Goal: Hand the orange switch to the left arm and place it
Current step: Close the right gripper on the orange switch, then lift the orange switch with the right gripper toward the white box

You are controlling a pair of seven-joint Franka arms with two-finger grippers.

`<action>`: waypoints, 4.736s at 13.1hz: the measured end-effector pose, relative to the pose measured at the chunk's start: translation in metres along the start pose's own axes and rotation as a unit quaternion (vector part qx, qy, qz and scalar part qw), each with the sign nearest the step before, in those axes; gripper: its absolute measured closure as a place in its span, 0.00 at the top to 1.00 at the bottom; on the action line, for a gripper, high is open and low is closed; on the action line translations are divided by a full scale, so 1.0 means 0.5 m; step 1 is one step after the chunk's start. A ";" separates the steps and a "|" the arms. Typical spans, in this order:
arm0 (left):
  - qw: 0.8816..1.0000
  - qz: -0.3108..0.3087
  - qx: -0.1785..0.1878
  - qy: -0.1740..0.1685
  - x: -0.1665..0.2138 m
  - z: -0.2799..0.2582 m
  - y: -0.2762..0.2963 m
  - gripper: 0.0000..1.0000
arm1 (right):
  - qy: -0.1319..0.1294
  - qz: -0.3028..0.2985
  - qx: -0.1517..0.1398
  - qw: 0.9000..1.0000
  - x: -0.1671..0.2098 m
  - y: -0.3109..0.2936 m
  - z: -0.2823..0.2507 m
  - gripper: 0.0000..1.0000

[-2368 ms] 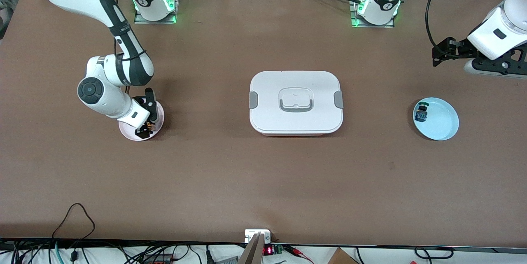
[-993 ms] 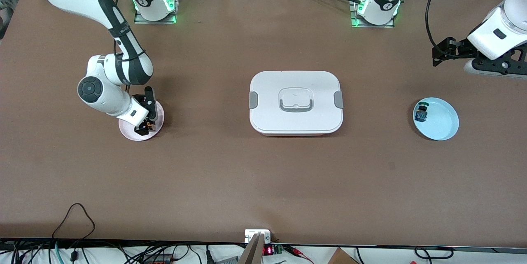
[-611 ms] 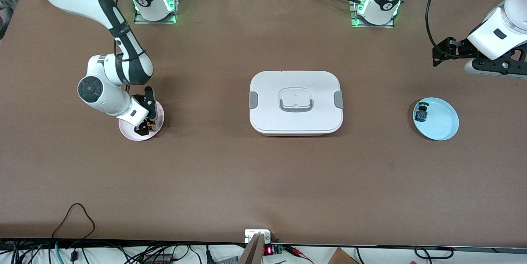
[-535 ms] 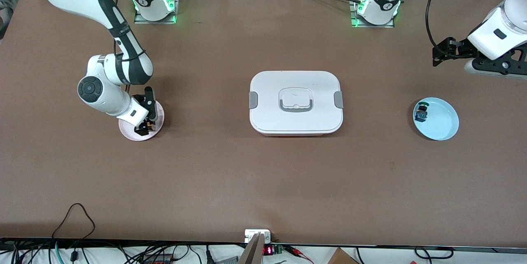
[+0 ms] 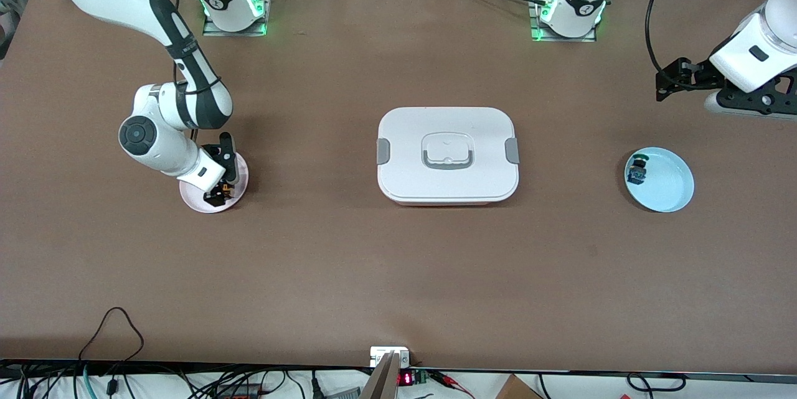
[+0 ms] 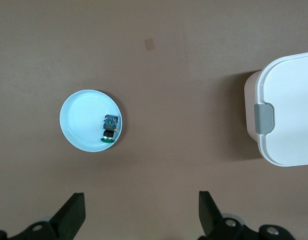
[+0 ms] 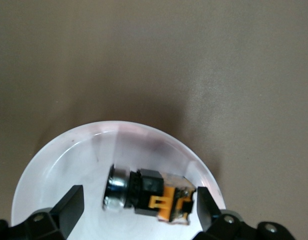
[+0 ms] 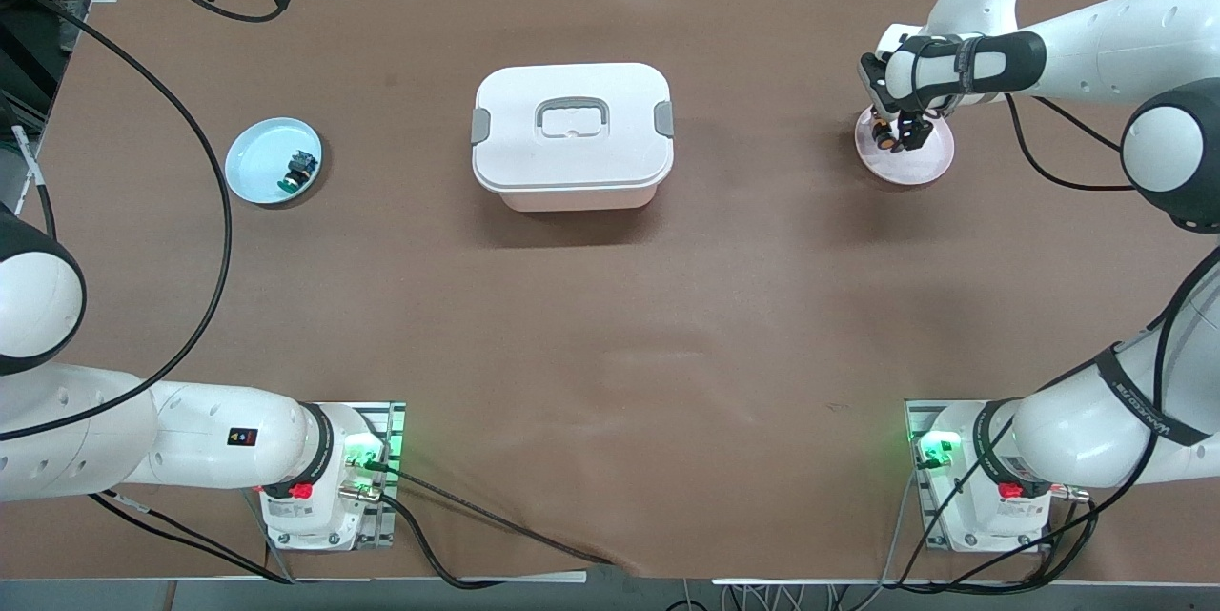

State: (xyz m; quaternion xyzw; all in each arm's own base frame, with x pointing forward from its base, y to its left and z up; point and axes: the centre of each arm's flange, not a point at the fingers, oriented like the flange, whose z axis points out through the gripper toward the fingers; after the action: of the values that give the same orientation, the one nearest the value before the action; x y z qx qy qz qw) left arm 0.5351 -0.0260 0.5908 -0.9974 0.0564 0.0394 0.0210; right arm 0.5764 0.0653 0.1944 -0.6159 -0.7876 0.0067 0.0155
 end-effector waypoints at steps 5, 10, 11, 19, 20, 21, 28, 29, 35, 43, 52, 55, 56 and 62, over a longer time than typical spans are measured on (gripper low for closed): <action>1.000 0.000 0.000 -0.001 0.001 0.001 0.000 1.00 | 0.000 0.000 0.000 1.000 0.000 -0.001 0.017 1.00; 1.000 0.000 0.000 -0.001 0.001 0.001 0.000 1.00 | 0.003 0.013 -0.001 1.000 -0.010 -0.001 0.015 1.00; 1.000 0.000 0.000 -0.001 0.001 0.001 0.000 1.00 | 0.007 0.022 -0.002 1.000 -0.011 -0.001 0.014 1.00; 1.000 0.001 0.000 -0.001 0.001 0.001 0.002 1.00 | 0.015 0.168 0.018 0.985 -0.009 -0.007 -0.021 1.00; 1.000 0.002 0.000 -0.001 0.001 0.001 0.003 1.00 | 0.015 0.182 0.020 0.983 -0.009 -0.008 -0.021 1.00; 1.000 0.002 0.000 -0.001 0.001 0.001 0.003 1.00 | 0.014 0.192 0.022 0.981 -0.009 -0.009 -0.020 1.00; 1.000 0.003 0.000 -0.001 0.001 0.001 0.006 1.00 | 0.014 0.199 0.022 0.980 -0.009 -0.011 -0.007 1.00; 1.000 0.003 0.000 -0.001 0.001 0.001 0.006 1.00 | 0.014 0.204 0.022 0.979 -0.009 -0.011 -0.005 1.00; 1.000 0.003 0.000 -0.001 0.001 0.001 0.006 1.00 | 0.014 0.236 0.010 0.972 -0.010 -0.006 -0.001 1.00; 1.000 0.003 0.000 -0.001 0.001 0.001 0.006 1.00 | 0.013 0.249 0.008 0.968 -0.008 -0.005 0.015 0.90; 1.000 0.004 0.000 -0.001 0.001 0.001 0.007 1.00 | 0.015 0.248 0.011 0.969 -0.009 0.013 -0.032 0.72; 1.000 0.004 0.000 0.000 0.001 0.001 0.007 1.00 | 0.017 0.245 0.015 0.969 -0.008 0.024 -0.136 0.72; 1.000 0.004 0.000 0.000 0.001 0.001 0.007 1.00 | 0.017 0.244 0.015 0.970 -0.006 0.022 -0.180 0.72; 1.000 0.005 0.001 0.004 0.002 -0.008 0.009 1.00 | 0.107 0.230 0.046 0.966 0.088 -0.009 -0.410 0.72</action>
State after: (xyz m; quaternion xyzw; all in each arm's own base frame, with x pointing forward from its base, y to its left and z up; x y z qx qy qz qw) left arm 0.5357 -0.0308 0.5945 -0.9973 0.0612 0.0353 0.0213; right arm 0.5682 0.1051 0.4002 -0.7761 -0.6176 -0.0194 0.1259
